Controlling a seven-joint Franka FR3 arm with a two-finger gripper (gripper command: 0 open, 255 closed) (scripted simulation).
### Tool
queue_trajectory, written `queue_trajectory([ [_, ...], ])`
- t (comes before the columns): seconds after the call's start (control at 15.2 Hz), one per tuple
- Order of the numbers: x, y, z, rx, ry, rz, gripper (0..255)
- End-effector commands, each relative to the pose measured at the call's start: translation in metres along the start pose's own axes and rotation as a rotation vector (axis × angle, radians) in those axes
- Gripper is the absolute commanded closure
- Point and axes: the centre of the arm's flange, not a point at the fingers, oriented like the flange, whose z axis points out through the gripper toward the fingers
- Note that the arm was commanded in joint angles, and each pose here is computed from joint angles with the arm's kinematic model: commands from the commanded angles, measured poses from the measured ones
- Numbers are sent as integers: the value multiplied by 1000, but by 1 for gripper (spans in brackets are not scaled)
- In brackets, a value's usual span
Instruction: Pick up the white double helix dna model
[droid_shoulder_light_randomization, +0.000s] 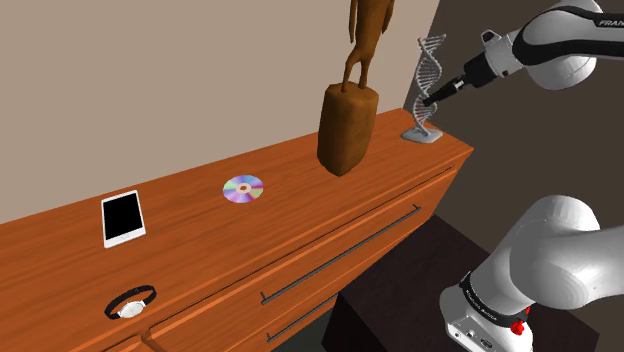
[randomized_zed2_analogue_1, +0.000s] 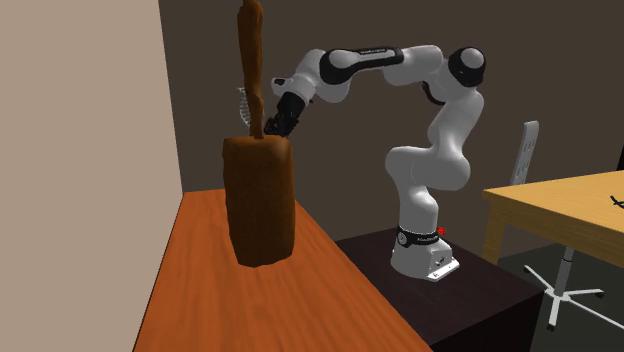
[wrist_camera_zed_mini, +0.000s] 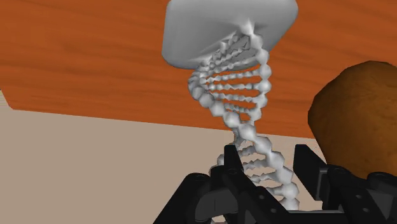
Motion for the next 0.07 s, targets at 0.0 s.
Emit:
queue_trajectory([
  [0.0, 2, 0, -3, 0, 1, 0, 255],
])
